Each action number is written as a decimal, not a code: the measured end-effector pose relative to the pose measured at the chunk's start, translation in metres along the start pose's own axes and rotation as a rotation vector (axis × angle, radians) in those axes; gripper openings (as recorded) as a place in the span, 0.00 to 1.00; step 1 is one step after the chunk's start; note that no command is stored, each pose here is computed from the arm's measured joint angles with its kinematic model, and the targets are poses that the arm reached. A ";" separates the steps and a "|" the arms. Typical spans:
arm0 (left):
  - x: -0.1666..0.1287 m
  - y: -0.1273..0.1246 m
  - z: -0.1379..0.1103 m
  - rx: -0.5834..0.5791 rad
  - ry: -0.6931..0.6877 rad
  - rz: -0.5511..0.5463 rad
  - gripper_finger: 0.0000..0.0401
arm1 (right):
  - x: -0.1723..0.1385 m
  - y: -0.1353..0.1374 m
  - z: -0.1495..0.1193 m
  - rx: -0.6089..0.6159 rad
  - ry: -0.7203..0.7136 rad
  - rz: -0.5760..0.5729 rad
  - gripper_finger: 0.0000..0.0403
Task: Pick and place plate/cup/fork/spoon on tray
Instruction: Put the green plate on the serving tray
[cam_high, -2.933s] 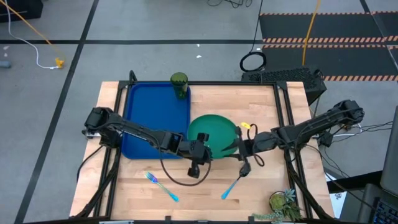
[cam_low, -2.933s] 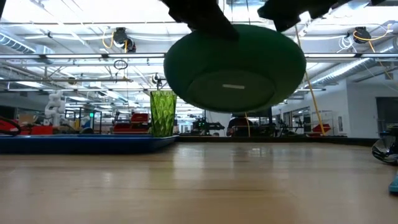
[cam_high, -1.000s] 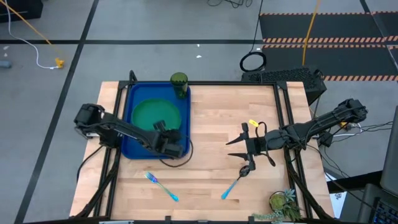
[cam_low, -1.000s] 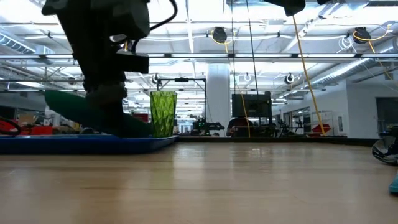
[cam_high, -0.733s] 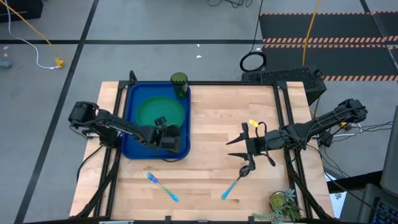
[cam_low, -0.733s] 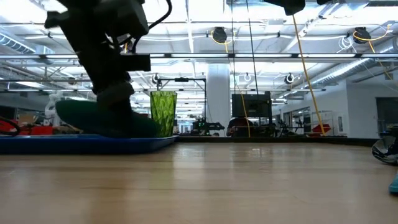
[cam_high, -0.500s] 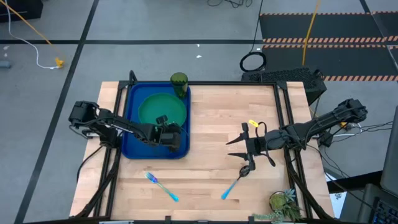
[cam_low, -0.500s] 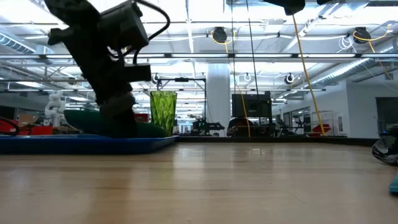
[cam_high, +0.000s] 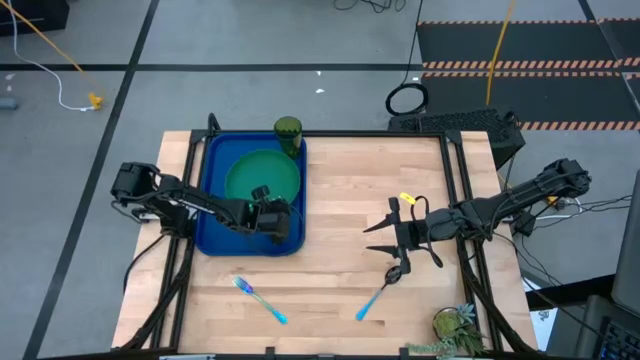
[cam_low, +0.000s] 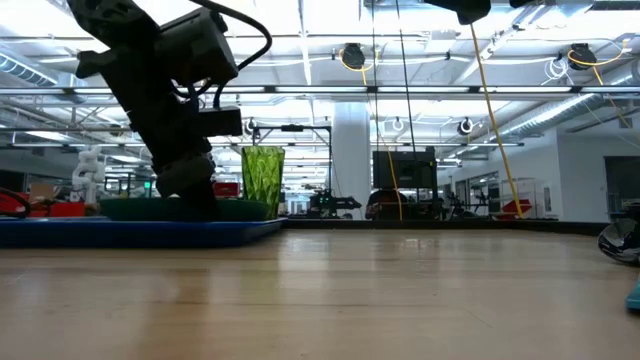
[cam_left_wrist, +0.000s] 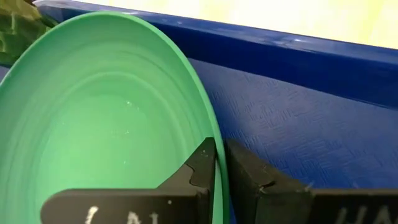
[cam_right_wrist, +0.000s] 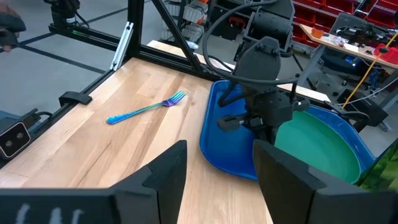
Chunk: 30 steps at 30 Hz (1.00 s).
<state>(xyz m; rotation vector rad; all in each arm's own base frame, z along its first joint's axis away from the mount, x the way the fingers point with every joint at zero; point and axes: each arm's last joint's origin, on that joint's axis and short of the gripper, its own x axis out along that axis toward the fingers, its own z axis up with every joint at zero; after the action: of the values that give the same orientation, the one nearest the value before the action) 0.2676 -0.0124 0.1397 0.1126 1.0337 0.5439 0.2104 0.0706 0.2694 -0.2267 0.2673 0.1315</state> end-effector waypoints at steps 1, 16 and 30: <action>0.000 0.000 0.000 0.003 0.000 0.000 0.08 | 0.000 0.000 0.000 0.000 0.000 0.000 0.44; 0.000 0.001 -0.002 0.048 0.023 0.011 0.09 | 0.000 0.000 0.000 0.000 0.000 0.000 0.44; 0.000 0.002 -0.005 0.060 0.045 0.019 0.12 | 0.000 0.000 0.000 0.000 0.000 0.003 0.44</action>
<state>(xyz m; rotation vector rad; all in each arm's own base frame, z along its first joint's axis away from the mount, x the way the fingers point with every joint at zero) 0.2630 -0.0111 0.1378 0.1637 1.0943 0.5345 0.2104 0.0707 0.2694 -0.2263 0.2672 0.1343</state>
